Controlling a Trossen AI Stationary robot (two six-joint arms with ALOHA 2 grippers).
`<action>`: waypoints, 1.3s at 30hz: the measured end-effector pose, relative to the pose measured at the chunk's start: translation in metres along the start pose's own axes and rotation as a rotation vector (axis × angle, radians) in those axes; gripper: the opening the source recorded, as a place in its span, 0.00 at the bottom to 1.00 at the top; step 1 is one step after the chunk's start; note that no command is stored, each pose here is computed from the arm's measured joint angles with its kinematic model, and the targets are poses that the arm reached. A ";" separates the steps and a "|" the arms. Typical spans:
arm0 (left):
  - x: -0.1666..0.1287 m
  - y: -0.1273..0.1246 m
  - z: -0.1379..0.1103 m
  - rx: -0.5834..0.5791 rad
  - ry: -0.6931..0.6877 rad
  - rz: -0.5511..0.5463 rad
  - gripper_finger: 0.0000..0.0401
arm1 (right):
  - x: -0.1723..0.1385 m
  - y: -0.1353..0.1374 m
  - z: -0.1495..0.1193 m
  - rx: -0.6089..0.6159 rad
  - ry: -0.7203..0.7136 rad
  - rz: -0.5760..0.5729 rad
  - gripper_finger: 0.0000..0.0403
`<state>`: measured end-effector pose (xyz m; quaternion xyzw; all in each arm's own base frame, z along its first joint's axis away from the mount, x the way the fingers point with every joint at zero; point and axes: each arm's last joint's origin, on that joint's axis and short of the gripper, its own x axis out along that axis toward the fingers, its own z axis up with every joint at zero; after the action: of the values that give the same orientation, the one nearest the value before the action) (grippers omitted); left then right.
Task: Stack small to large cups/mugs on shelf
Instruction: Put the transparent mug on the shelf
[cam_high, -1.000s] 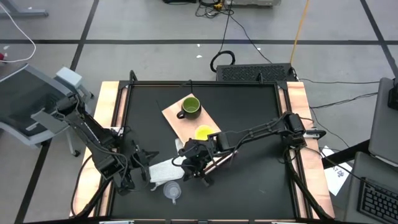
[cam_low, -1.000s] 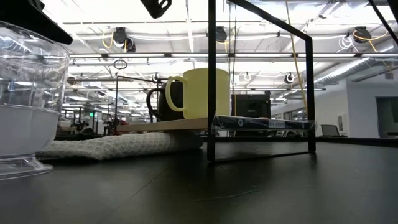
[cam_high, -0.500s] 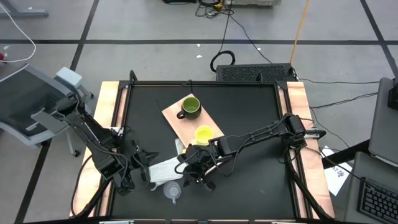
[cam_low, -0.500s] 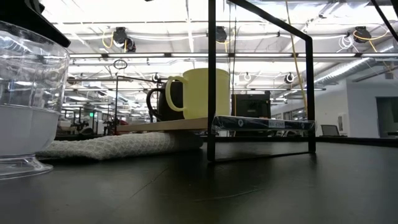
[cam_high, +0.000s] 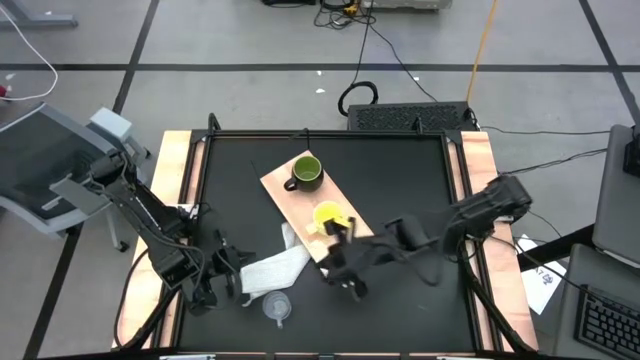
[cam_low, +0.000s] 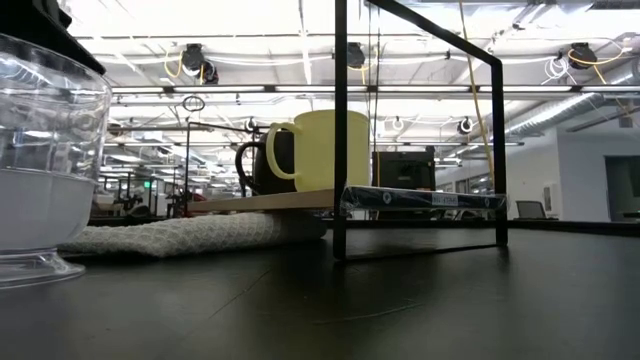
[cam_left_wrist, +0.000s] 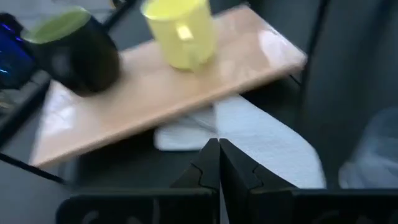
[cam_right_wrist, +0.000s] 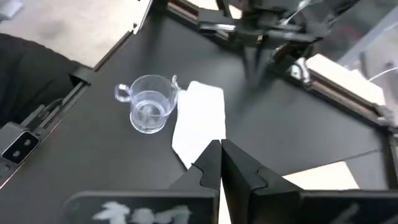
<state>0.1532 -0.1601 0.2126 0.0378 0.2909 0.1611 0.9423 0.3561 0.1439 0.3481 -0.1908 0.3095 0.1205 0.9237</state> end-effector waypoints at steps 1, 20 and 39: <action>0.000 -0.002 0.001 0.000 0.009 -0.028 0.01 | -0.006 0.004 -0.002 -0.005 -0.004 -0.020 0.00; 0.034 -0.006 0.032 -0.168 0.227 -0.432 0.24 | -0.056 0.026 -0.120 0.209 -0.208 -0.147 0.00; 0.050 0.008 0.053 -0.281 0.490 -0.574 0.51 | -0.060 0.030 -0.151 0.237 -0.241 -0.139 0.00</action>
<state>0.2198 -0.1352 0.2310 -0.2136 0.4811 -0.0662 0.8477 0.2199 0.1004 0.2656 -0.0858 0.1947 0.0410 0.9762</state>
